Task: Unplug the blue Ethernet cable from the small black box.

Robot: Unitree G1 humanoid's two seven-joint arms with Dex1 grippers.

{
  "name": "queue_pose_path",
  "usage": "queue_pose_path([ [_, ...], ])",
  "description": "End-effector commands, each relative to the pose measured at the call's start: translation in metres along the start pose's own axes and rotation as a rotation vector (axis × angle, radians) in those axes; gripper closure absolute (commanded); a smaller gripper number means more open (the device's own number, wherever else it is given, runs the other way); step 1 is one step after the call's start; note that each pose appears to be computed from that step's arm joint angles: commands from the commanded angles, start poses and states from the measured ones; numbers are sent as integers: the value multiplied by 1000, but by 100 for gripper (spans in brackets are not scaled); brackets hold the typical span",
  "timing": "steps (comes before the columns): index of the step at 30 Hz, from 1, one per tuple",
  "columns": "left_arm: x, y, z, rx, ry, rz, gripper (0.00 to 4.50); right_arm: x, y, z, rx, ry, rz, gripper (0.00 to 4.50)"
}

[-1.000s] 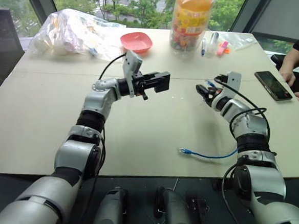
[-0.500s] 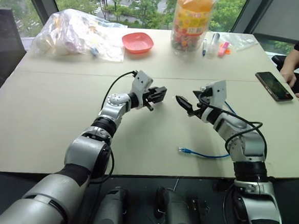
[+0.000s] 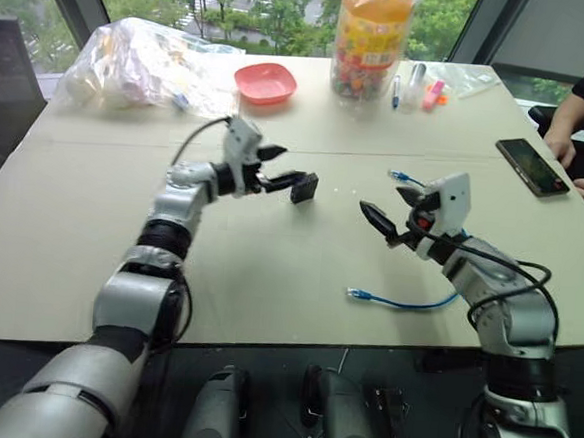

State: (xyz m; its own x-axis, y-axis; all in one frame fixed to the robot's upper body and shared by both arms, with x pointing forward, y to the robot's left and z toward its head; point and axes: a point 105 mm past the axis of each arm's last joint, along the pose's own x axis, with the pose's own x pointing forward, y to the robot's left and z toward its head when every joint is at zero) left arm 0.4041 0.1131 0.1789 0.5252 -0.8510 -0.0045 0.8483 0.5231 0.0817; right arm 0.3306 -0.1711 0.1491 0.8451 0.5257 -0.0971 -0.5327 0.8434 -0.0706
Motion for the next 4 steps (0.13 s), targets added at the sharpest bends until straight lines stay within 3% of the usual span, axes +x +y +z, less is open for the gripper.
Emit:
queue_pose_path([
  [1,-23,-14,12,-22,-7,-14,62,-14,3,16,-39,-68,14,0],
  [4,-57,-30,-3,-81,45,64,62,-29,-6,20,24,-114,-36,0],
])
